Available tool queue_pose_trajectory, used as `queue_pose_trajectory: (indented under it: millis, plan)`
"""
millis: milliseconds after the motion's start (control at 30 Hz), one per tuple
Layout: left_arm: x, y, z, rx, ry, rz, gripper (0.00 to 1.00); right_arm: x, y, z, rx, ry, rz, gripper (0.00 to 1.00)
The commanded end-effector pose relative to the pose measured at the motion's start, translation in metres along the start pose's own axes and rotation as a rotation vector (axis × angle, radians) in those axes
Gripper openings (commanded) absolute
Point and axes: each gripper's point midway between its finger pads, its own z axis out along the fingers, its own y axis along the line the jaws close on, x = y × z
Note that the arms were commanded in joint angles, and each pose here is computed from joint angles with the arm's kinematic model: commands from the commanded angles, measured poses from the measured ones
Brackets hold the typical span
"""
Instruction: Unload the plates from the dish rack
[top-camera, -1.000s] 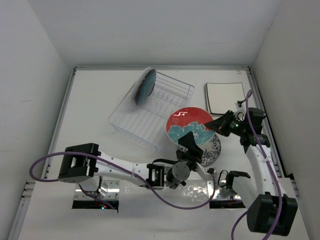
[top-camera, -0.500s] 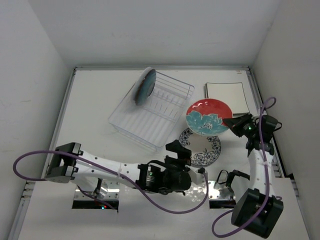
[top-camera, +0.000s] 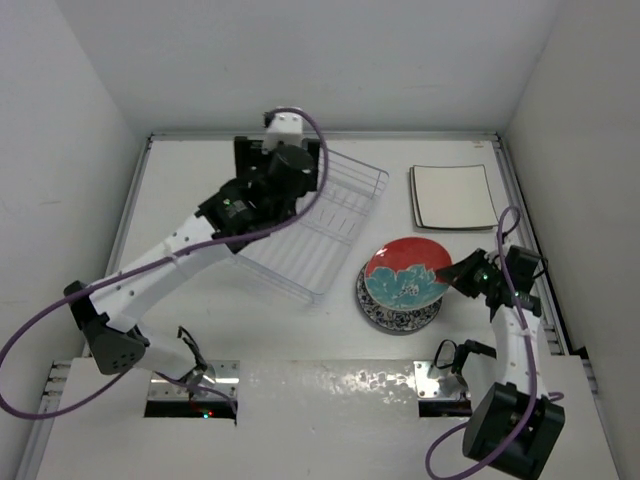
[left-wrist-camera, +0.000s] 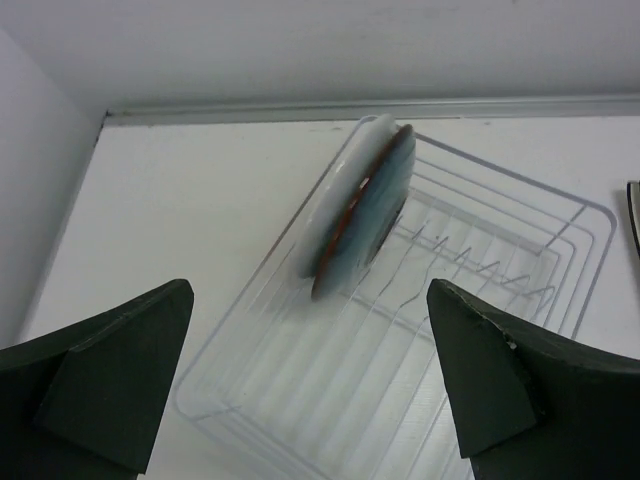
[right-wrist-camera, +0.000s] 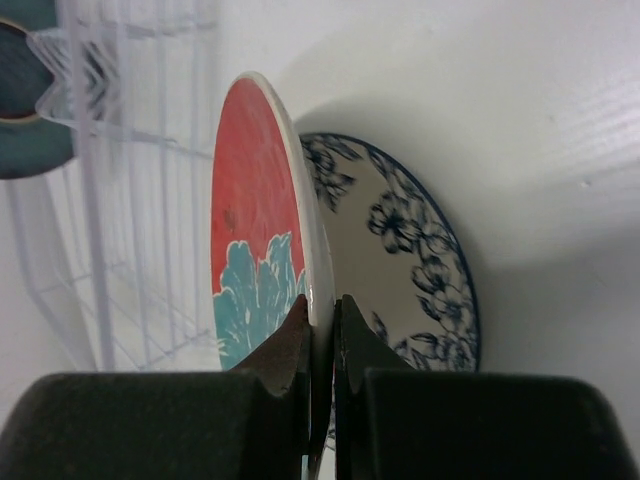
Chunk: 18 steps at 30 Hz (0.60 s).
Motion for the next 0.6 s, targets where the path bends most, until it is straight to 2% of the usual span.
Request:
queue_pose_trajectory:
  millis: [0, 200, 267, 300, 367, 400, 433, 567]
  plan:
    - [0.008, 0.005, 0.0, 0.083, 0.073, -0.173, 1.0, 0.018, 0.0, 0.004, -0.051, 0.072, -0.01, 0.0]
    - [0.023, 0.016, 0.018, 0.054, 0.091, -0.168, 1.0, 0.048, -0.015, 0.008, -0.063, 0.173, -0.023, 0.0]
    - [0.032, 0.018, 0.024, 0.048, 0.107, -0.164, 1.0, 0.055, -0.02, 0.008, -0.045, 0.197, -0.021, 0.04]
    - [0.036, 0.02, 0.028, 0.041, 0.109, -0.169, 1.0, 0.059, -0.027, 0.008, -0.017, 0.207, -0.023, 0.18]
    - [0.039, 0.019, 0.033, 0.045, 0.119, -0.192, 1.0, 0.064, -0.034, 0.008, 0.011, 0.22, -0.015, 0.3]
    - [0.04, 0.022, 0.037, 0.039, 0.122, -0.21, 1.0, 0.063, -0.038, 0.008, 0.037, 0.212, -0.016, 0.4]
    - [0.042, 0.018, 0.039, 0.062, 0.135, -0.237, 1.0, 0.062, -0.039, 0.008, 0.051, 0.21, -0.013, 0.45]
    - [0.042, 0.013, 0.049, 0.104, 0.146, -0.28, 1.0, 0.052, -0.046, 0.007, 0.127, 0.183, -0.042, 0.56]
